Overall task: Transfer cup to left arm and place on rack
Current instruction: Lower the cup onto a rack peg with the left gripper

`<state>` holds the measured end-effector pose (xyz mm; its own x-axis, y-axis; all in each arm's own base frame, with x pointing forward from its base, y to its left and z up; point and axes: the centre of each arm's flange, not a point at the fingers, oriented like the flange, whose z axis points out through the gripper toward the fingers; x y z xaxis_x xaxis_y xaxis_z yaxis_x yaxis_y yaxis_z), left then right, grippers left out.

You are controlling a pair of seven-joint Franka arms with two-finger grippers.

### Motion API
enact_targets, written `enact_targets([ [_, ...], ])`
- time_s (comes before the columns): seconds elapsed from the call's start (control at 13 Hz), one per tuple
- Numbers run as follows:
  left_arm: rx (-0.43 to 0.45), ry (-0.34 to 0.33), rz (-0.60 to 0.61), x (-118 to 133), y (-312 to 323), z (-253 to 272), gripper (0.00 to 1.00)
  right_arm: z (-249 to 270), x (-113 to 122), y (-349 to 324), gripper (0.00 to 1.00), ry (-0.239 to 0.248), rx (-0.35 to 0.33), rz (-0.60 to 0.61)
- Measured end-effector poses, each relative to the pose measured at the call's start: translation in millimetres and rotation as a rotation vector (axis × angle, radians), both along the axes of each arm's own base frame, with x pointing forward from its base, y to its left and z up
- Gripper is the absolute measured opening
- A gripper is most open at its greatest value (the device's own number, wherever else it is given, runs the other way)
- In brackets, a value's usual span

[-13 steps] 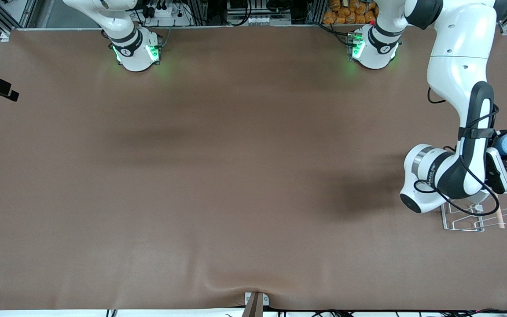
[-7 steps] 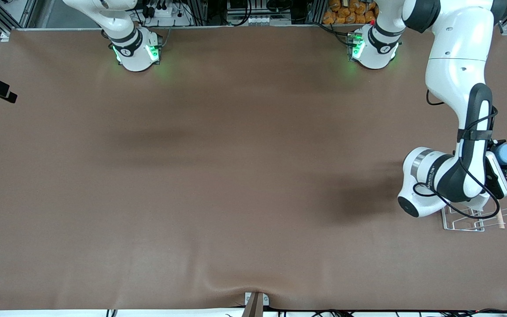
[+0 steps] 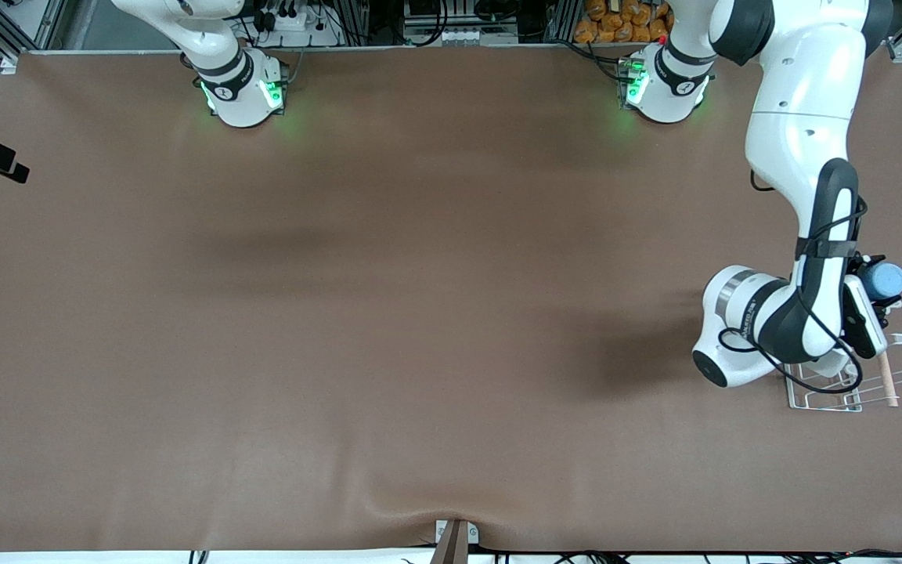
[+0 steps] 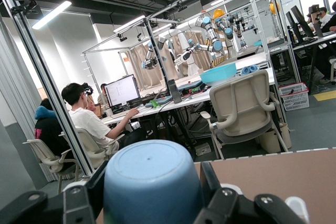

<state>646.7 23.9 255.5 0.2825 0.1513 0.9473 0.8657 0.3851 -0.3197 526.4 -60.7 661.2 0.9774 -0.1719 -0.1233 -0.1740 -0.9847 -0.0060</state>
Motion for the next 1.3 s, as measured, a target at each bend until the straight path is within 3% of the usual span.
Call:
enact_targets([
  [1.3, 0.024, -0.001, -0.005, -3.9, 5.1, -43.1, 0.72, 5.8, -0.3, -0.4, 1.00, -0.013, -0.004, -0.001],
])
